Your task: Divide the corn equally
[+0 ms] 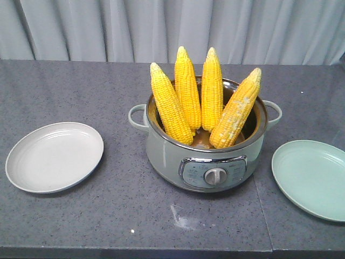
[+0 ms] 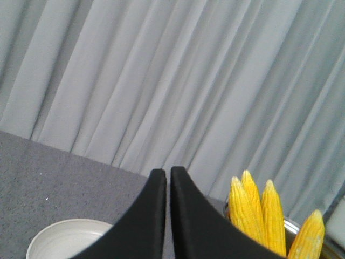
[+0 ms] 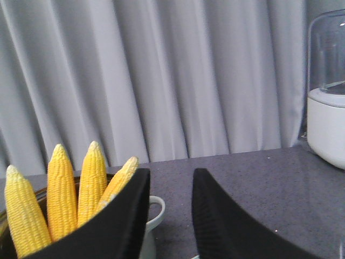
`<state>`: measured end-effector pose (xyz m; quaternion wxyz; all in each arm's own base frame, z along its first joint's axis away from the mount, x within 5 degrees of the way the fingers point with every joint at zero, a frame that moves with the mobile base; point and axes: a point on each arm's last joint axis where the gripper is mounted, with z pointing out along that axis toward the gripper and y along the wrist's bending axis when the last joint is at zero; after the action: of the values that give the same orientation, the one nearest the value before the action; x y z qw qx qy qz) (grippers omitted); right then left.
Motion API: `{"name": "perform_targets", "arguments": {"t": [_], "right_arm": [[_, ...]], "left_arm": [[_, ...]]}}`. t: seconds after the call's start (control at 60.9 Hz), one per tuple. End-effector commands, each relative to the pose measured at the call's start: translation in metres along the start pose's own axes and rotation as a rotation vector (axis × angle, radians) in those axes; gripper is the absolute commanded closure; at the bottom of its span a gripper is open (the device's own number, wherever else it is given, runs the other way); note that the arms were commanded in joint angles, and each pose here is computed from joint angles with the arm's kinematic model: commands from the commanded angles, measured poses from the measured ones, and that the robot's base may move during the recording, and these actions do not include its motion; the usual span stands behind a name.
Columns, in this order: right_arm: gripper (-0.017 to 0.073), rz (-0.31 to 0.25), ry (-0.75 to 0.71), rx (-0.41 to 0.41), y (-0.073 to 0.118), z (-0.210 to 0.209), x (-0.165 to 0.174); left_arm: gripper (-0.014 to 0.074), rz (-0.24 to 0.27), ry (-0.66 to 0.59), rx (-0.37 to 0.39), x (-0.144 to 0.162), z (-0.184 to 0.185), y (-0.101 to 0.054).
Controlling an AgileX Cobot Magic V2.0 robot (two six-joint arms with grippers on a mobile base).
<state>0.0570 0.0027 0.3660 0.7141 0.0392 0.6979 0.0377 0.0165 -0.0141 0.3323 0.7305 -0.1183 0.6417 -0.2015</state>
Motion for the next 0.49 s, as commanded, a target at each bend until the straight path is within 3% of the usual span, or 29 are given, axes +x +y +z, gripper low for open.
{"name": "perform_targets", "arguments": {"t": [0.0, 0.131, 0.214, 0.345, 0.477], "right_arm": [[0.02, -0.031, -0.044, -0.042, 0.004, 0.01, -0.013], [0.0003, 0.046, -0.039, -0.083, 0.007, 0.017, -0.013], [-0.0055, 0.048, -0.043, -0.083, 0.007, 0.017, -0.014], [-0.0052, 0.063, -0.04, -0.084, 0.007, 0.017, -0.014], [-0.0023, 0.033, -0.016, -0.085, 0.007, 0.023, -0.015]], "left_arm": [[0.054, 0.032, 0.02, 0.02, -0.015, 0.008, -0.008], [0.0419, 0.025, 0.084, 0.048, -0.019, 0.021, -0.014], [0.0315, -0.008, 0.144, 0.06, -0.018, 0.032, -0.015], [0.0137, -0.079, 0.216, 0.059, -0.013, 0.048, -0.013], [0.0086, -0.13, 0.203, 0.047, -0.015, 0.057, -0.011]]}}
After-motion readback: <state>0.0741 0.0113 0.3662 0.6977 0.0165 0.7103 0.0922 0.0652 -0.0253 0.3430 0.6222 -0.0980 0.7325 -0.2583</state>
